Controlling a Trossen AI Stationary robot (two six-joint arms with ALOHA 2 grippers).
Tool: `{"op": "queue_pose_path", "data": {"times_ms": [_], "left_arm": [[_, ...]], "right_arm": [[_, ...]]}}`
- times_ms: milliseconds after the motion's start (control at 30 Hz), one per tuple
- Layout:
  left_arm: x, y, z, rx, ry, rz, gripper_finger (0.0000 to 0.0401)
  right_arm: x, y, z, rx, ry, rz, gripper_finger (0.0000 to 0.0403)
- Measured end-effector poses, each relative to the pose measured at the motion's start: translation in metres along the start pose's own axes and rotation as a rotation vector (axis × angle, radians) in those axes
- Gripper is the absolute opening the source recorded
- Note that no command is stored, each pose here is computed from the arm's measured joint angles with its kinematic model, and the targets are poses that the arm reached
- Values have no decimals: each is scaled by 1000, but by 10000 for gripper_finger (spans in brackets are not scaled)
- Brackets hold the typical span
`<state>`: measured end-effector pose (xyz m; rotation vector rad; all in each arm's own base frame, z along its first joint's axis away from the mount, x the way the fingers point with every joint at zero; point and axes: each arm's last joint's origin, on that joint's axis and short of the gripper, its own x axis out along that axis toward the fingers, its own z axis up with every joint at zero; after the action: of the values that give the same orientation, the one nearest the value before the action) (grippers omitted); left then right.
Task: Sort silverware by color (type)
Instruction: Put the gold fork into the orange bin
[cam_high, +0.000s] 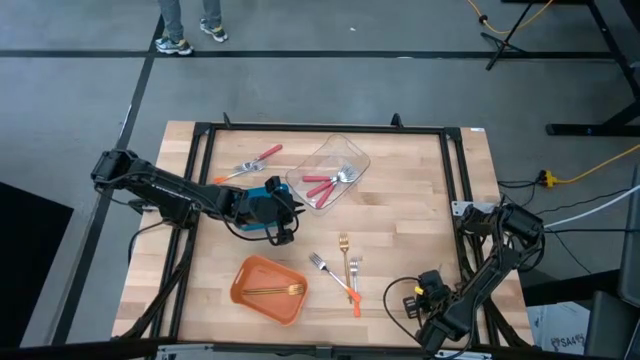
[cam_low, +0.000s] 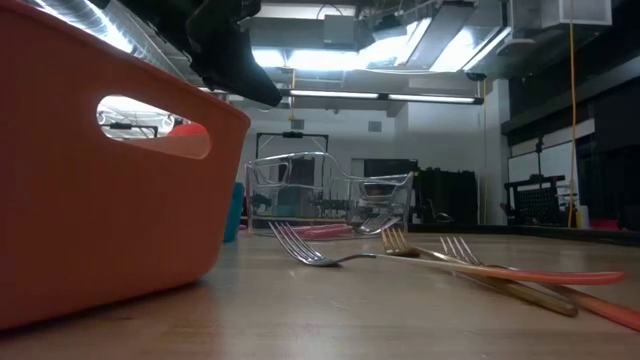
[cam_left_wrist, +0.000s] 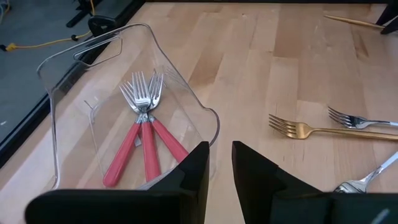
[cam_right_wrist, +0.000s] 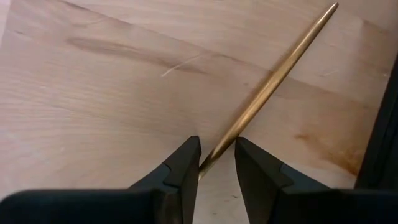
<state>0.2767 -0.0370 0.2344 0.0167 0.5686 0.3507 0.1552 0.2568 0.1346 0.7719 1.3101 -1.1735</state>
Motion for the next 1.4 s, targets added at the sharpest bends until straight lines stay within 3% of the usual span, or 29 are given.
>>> {"op": "queue_pose_path", "data": {"times_ms": [133, 433, 1000, 1400], "left_arm": [[0, 0, 0, 0, 0, 0, 63], [0, 0, 0, 0, -1, 0, 63], [0, 0, 2, -8, -15, -3, 63], [0, -1, 7, -37, -70, -14, 63]], "right_arm": [[0, 0, 0, -4, 2, 3, 90], [0, 1, -1, -22, 2, 15, 7], [-1, 1, 3, -80, -98, 66, 3], [-26, 0, 30, -148, -269, 202, 1]]}}
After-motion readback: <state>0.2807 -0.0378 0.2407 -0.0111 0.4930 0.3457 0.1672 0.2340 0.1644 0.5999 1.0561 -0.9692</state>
